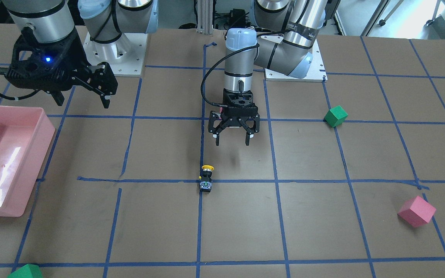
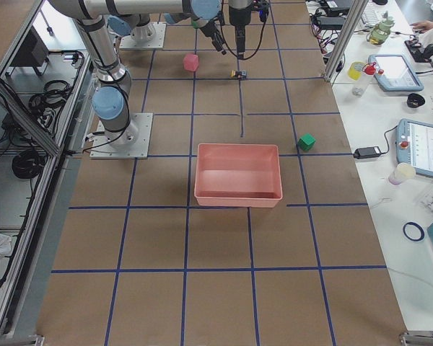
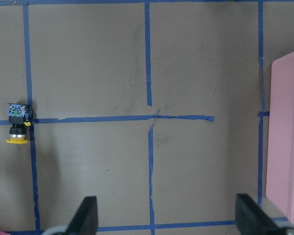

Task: Align button upright
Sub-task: 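Withdraw the right gripper while the left gripper reaches toward the button, then grasp the lying button by its yellow cap with the left gripper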

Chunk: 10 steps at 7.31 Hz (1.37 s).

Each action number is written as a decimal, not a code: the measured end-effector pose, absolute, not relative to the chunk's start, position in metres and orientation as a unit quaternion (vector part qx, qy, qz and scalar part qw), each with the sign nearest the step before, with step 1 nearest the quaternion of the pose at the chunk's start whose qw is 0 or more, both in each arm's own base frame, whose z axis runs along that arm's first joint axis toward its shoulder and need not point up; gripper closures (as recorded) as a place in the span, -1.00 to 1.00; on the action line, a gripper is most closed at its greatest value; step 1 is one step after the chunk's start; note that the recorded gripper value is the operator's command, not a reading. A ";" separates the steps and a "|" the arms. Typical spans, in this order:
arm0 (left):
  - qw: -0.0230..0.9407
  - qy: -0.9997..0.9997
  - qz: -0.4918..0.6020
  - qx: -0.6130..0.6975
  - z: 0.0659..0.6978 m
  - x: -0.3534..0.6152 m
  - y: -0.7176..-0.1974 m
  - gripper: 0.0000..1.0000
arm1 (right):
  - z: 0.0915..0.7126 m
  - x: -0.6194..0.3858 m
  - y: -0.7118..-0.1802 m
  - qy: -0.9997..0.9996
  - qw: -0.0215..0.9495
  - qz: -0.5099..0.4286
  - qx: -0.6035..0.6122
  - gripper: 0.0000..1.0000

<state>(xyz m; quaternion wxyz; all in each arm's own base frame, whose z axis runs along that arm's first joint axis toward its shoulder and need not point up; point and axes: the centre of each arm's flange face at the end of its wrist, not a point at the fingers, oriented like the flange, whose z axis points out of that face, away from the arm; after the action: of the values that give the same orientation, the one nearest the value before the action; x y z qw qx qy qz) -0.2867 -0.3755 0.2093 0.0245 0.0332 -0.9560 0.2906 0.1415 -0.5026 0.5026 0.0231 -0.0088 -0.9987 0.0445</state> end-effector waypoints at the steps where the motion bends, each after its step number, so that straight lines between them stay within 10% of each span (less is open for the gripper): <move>1: 0.027 -0.955 0.293 0.039 0.196 -0.296 -0.375 -1.00 | 0.502 0.142 -0.503 -0.999 0.023 0.044 -0.009 -1.00; 10: 0.015 -0.935 0.354 -0.022 0.143 -0.361 -0.406 -1.00 | 0.500 0.142 -0.502 -0.999 0.023 0.042 -0.010 -1.00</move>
<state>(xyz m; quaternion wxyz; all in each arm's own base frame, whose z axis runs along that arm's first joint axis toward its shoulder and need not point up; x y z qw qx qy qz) -0.3614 -0.4056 0.1425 0.0152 -0.0221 -0.9349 0.3540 0.1418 -0.5022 0.4999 0.0231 -0.0101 -0.9988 0.0415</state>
